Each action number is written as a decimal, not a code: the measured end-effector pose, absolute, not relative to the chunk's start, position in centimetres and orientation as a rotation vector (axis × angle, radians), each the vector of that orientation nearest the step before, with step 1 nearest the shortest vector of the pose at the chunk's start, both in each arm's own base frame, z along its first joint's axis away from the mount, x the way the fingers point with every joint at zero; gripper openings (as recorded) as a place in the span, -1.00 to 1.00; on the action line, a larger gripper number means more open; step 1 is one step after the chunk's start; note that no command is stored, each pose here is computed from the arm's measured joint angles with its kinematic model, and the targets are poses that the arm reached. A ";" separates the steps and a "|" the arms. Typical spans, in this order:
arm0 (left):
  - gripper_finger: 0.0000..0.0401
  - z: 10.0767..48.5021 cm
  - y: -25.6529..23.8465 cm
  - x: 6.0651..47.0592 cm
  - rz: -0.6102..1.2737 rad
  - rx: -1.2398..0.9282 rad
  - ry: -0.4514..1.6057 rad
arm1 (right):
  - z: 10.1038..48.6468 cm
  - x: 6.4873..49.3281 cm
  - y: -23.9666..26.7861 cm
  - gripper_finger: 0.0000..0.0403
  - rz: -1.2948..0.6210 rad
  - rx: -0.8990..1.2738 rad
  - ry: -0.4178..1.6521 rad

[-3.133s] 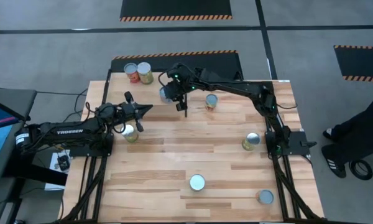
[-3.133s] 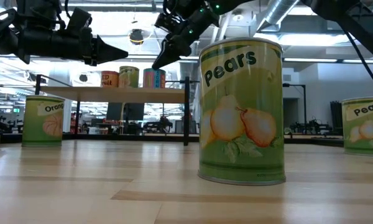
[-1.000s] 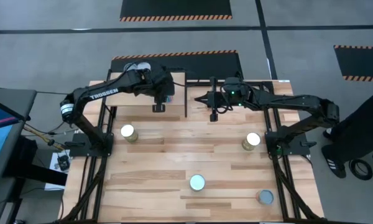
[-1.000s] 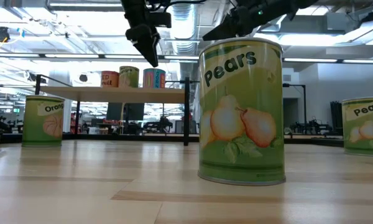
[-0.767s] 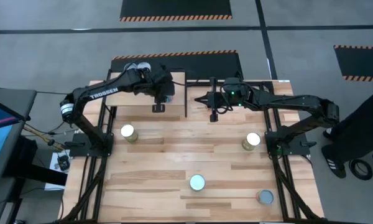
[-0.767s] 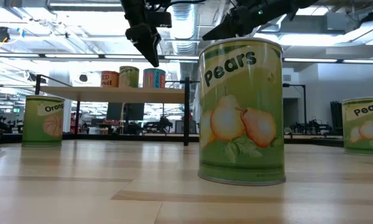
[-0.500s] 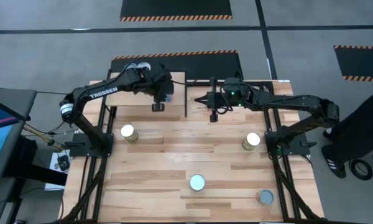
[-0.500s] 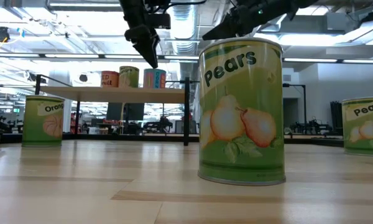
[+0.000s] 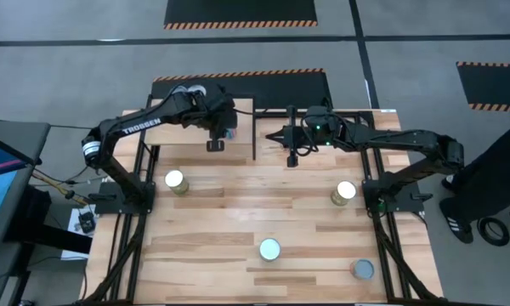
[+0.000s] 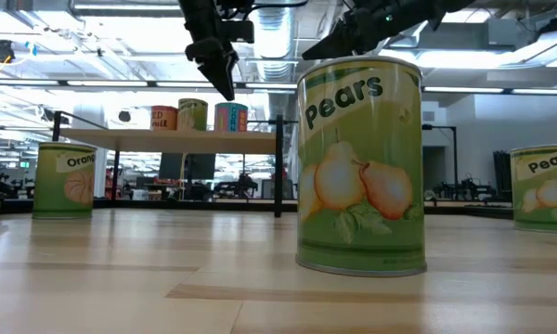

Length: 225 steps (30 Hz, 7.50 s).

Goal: Pick and place cans onto a shelf
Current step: Put the canned mixed corn on the shelf, then put the bottom canned pears on the shelf

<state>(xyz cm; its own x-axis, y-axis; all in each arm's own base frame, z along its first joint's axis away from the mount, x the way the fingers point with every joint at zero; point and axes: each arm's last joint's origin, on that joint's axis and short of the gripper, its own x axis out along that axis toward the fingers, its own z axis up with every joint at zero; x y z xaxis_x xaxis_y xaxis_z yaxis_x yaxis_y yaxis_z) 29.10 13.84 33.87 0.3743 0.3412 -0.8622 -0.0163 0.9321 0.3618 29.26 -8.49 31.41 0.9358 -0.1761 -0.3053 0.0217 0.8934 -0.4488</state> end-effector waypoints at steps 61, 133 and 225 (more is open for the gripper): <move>-1.00 33.8 20.3 26.2 0.493 0.223 1.126 | 31.4 29.3 -8.5 -0.96 -0.101 -0.461 0.347; -0.99 27.4 3.1 22.8 0.094 0.265 0.152 | 24.9 29.1 2.0 -0.96 0.045 -0.397 0.281; -1.00 40.2 3.0 22.9 0.000 0.594 0.647 | 22.3 25.3 0.3 -0.97 0.050 -0.225 0.098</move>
<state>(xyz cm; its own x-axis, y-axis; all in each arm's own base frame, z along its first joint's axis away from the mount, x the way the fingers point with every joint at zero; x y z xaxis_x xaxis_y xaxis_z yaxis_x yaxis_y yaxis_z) 22.87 3.04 40.22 0.8039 0.1798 -0.5669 0.1801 0.8348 0.5202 25.30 0.32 22.34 0.9940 0.0389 -0.1022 -0.0607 0.9736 -0.2200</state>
